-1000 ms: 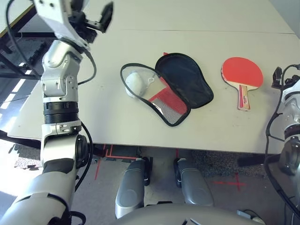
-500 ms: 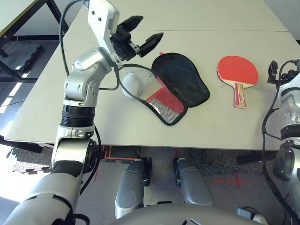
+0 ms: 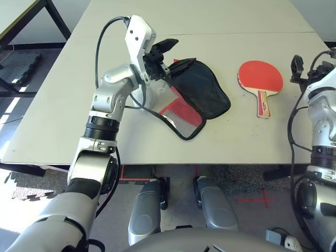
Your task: Store the ping-pong paddle in its case and zip it.
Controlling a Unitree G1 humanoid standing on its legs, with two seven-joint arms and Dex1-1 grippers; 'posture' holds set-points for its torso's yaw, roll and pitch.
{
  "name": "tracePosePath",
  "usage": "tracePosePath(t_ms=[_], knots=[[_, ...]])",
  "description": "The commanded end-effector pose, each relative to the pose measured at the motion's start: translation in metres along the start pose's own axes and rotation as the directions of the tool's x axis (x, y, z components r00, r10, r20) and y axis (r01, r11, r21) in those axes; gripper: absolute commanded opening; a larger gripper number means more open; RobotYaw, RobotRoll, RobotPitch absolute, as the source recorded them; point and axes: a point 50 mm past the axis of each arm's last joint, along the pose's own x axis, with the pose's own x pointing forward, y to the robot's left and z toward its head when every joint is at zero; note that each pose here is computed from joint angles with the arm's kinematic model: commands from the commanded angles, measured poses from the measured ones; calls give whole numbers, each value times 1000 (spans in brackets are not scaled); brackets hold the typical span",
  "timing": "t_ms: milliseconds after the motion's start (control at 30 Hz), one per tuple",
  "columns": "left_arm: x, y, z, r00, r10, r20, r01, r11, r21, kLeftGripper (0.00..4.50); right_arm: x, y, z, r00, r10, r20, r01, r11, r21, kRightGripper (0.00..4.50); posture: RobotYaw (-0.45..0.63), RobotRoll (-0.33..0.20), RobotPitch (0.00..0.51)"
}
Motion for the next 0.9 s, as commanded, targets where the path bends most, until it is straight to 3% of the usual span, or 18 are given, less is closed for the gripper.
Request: tracePosePath(t_ms=[33,167,333,500,900], knots=[[-7,2,-7,999,-3,-50,4,1000,6,4486,-12,14,-10,987,10,-163,-15,999,-33,4500,-283,0,196],[-19,4,-4,995,-32,-94,36,999,38,4486,-21,26,-16,932,41,-359,-63,997,-52,4500,-264,0,206],[-22,2,3,992,-62,-106,67,996,50,4486,-12,29,-8,896,33,-443,-61,997,-50,4500,-253,0,211],[-21,-4,5,988,-85,-129,94,993,70,4486,3,31,-20,824,49,-565,-89,995,-44,4500,-244,0,209],[-37,-4,-4,920,-118,-374,199,963,185,4486,21,32,-36,787,53,-615,-115,991,-62,4500,-202,0,213]])
